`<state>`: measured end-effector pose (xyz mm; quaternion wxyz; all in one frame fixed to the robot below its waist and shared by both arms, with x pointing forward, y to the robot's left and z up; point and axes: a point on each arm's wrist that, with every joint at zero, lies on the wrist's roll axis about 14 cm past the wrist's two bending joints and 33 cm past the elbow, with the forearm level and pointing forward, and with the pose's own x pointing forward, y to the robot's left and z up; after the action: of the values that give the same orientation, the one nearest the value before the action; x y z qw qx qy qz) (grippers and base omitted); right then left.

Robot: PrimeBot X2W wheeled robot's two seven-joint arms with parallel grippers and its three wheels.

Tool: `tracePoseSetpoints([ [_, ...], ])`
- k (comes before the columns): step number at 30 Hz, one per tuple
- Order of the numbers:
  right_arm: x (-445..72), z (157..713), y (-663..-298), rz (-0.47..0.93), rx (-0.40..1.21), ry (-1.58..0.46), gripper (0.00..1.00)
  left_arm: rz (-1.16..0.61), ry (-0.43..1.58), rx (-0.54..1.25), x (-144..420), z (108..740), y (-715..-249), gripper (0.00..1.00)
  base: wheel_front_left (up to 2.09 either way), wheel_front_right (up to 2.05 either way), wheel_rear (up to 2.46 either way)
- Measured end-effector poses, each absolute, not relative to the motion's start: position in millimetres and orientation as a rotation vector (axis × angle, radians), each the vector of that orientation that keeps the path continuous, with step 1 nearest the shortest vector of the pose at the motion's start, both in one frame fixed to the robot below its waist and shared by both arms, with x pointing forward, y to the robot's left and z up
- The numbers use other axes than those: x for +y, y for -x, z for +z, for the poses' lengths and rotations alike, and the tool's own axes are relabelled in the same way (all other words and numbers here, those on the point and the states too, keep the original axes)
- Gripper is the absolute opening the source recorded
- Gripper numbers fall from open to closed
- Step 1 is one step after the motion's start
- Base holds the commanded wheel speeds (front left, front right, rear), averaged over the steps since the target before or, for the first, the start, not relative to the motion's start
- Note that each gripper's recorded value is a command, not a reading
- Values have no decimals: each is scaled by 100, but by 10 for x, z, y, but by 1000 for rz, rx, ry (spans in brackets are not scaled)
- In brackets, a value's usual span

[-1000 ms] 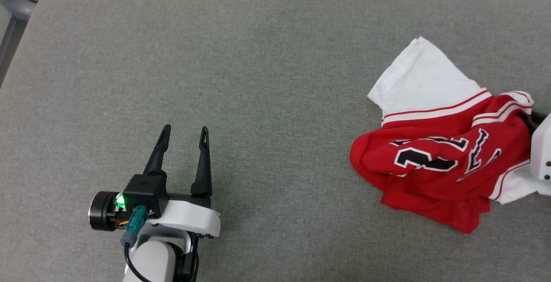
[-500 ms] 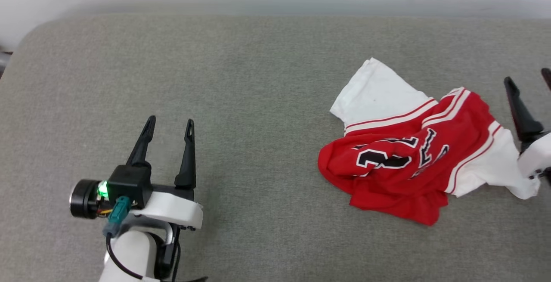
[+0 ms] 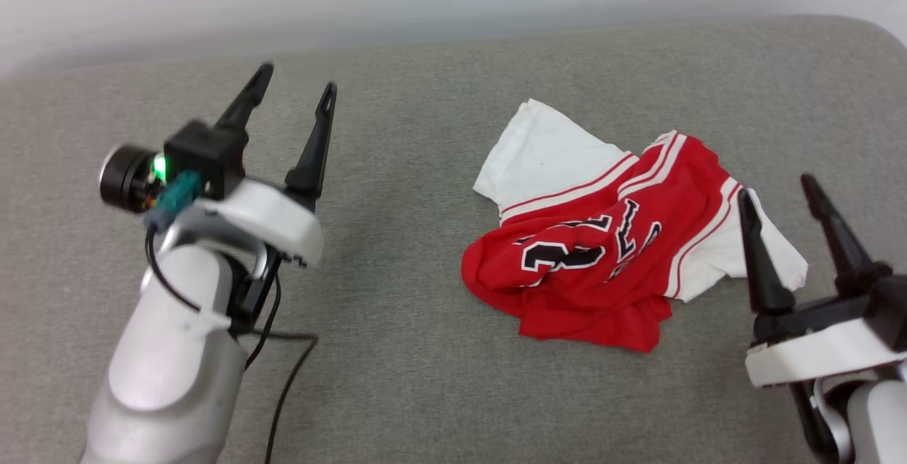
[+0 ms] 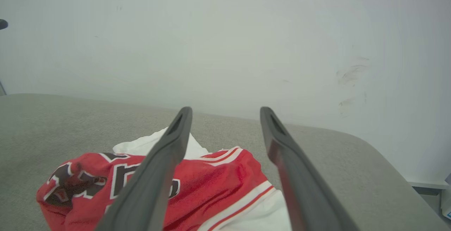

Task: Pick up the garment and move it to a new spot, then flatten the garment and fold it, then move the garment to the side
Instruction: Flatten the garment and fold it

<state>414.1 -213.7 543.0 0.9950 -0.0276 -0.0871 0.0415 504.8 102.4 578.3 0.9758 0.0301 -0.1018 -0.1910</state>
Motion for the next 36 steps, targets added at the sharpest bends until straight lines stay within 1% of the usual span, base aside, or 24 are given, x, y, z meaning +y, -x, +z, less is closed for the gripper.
tracePoseSetpoints([
  [8, -2251, 5241, -3836, 17, -116, 35, 100, -560, -88, -63, 499, 5804, -5350, 100, 0, 0, 0],
  [14, -2368, 5105, -3706, -37, -70, 33, 100, -670, -146, 215, 188, 5414, -5479, 100, 0, 0, 0],
  [24, -2429, 4957, -3726, -66, -24, 59, 100, -806, -262, 634, -138, 4722, -5459, 100, 0, 0, 0],
  [31, -2496, 4859, -3801, -83, 4, 85, 100, -858, -323, 812, -253, 4321, -5422, 100, 0, 0, 0],
  [36, -2483, 4763, -3865, -81, 28, 90, 100, -900, -400, 895, -326, 4045, -5354, 100, 0, 0, 0],
])
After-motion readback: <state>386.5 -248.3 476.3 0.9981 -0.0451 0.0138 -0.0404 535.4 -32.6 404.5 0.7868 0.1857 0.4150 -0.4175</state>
